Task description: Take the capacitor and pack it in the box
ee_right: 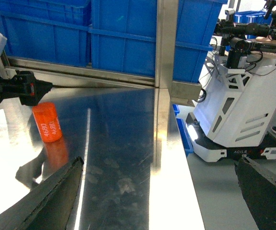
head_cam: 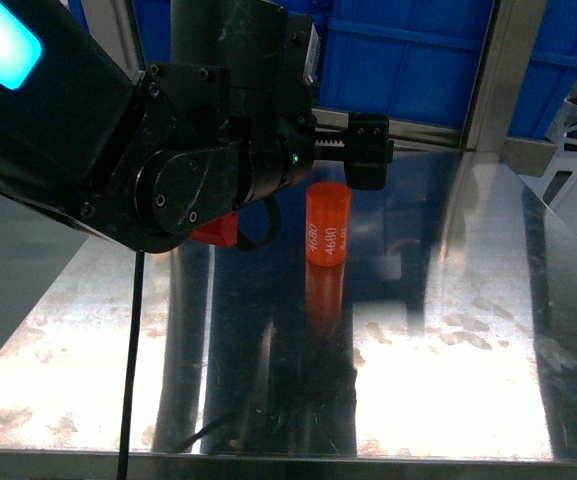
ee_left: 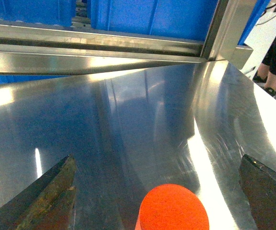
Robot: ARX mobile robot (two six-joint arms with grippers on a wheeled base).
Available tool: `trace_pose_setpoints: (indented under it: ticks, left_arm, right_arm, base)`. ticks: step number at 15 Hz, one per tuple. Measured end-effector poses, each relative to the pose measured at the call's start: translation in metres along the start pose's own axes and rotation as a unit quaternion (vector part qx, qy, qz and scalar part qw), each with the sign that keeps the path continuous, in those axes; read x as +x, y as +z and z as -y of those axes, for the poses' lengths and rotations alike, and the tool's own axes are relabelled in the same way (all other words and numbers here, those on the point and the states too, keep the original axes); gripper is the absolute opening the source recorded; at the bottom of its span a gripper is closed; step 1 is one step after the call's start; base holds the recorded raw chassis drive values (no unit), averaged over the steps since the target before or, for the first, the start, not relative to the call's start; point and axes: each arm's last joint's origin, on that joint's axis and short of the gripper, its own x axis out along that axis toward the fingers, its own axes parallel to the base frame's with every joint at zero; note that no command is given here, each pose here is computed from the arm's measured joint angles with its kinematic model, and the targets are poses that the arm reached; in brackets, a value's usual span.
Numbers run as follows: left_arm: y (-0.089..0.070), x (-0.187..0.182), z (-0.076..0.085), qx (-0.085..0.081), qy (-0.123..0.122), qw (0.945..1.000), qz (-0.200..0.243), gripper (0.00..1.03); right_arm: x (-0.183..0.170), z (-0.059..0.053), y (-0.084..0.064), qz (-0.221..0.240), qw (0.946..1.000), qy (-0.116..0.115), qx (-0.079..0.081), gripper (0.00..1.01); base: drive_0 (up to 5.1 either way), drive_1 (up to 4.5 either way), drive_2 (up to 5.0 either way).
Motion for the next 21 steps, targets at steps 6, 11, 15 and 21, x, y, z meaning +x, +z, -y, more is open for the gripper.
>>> trace_pose_setpoints:
  ticks: [6,11,15,21]
  left_arm:
    - [-0.055,0.039,0.005,0.015,0.020,0.9972,-0.071,0.98]
    - [-0.064,0.053,0.008,0.014,0.020,0.9952,-0.095,0.61]
    - [-0.062,0.034,0.006,0.000,0.014,0.9964,-0.084,0.44]
    - [0.041,-0.184,-0.063,0.000,0.072,0.9824,0.172,0.44]
  right_arm:
    - [0.000,0.000,0.000,0.000,1.0000,0.000,0.000,0.98]
    - [0.000,0.000,0.000,0.000,1.0000,0.000,0.000,0.98]
    - [0.000,0.000,0.000,0.000,1.0000,0.000,0.000,0.98]
    - [0.000,0.000,0.000,0.000,1.0000,0.000,0.000,0.98]
  base:
    - [0.0,0.00,0.0]
    - [0.0,0.00,0.0]
    - [0.0,0.00,0.0]
    - [0.0,0.00,0.0]
